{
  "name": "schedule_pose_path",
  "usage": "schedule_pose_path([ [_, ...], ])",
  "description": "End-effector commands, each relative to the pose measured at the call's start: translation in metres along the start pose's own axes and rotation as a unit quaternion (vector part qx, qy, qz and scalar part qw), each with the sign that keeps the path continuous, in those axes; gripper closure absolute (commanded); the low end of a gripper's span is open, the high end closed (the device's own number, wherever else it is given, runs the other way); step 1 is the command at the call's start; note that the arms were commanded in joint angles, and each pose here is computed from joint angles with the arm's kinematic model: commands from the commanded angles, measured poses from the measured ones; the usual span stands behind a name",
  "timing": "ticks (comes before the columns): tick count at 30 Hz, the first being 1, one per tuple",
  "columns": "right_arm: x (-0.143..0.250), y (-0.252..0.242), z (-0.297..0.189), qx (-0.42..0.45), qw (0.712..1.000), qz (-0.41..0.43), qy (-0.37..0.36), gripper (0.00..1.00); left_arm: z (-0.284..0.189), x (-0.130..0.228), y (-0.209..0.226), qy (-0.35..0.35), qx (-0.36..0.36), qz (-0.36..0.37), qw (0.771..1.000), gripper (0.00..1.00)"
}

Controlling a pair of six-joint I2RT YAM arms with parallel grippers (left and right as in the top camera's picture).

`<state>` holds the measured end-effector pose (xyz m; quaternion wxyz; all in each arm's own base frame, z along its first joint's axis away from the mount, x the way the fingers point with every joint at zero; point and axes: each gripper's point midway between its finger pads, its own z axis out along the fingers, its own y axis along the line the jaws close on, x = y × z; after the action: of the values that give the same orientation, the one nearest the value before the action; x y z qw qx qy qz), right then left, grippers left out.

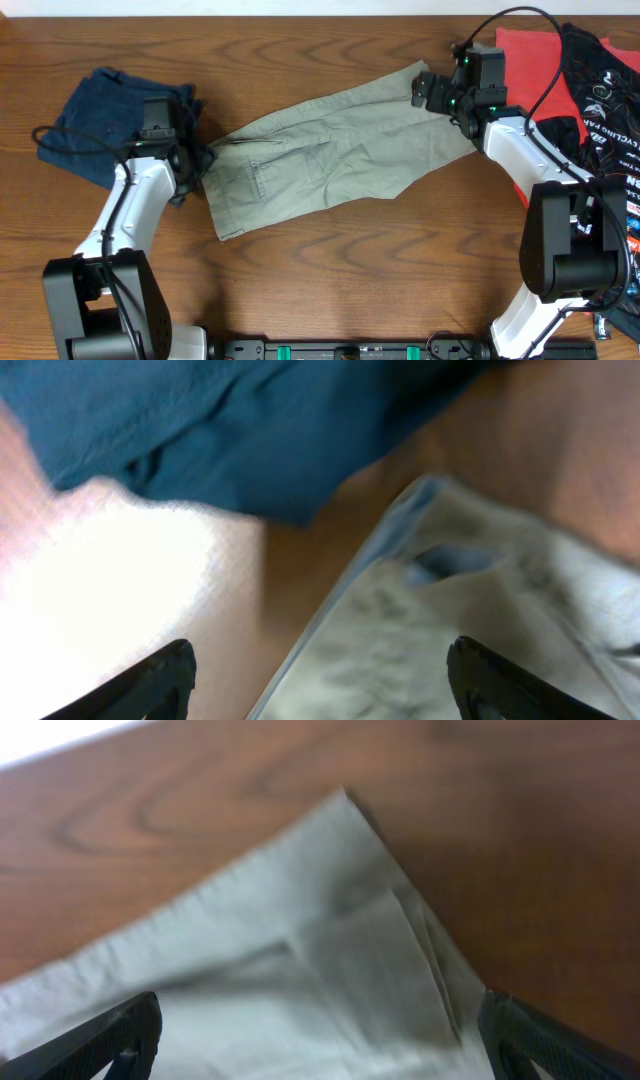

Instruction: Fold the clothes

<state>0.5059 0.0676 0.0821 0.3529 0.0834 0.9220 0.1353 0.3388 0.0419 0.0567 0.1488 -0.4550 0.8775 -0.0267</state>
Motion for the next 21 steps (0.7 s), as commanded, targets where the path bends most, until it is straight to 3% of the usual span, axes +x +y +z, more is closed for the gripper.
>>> schedule_pose_path([
  [1, 0.006, -0.013, -0.004, 0.020, 0.999, 0.012, 0.023, 0.01, -0.002, 0.013, -0.004, 0.041, 0.014, 0.017, 0.999, 0.13],
  [4, 0.028, -0.018, -0.006, 0.030, 0.997, 0.017, 0.065, 0.01, -0.003, 0.026, -0.011, 0.073, 0.039, 0.067, 0.994, 0.03],
  [7, 0.041, -0.016, -0.010, 0.023, 0.995, 0.016, 0.096, 0.01, -0.002, 0.033, -0.008, 0.086, 0.041, 0.086, 0.992, 0.01],
  [12, 0.053, 0.006, -0.018, -0.041, 0.991, -0.026, 0.126, 0.29, 0.002, 0.042, -0.002, 0.104, 0.034, 0.091, 0.990, 0.04],
  [14, 0.058, 0.009, -0.020, -0.050, 0.989, -0.023, 0.139, 0.51, 0.001, 0.050, -0.006, 0.123, 0.051, 0.103, 0.986, 0.18],
  [16, 0.067, 0.016, -0.023, -0.067, 0.985, -0.025, 0.156, 0.68, -0.001, 0.058, -0.011, 0.139, 0.070, 0.121, 0.980, 0.25],
  [18, 0.077, 0.022, -0.025, -0.074, 0.981, -0.043, 0.174, 0.77, -0.001, 0.063, -0.013, 0.145, 0.076, 0.138, 0.977, 0.31],
  [21, 0.090, 0.016, -0.025, -0.044, 0.978, -0.061, 0.193, 0.79, 0.000, 0.071, -0.015, 0.147, 0.078, 0.165, 0.972, 0.32],
])
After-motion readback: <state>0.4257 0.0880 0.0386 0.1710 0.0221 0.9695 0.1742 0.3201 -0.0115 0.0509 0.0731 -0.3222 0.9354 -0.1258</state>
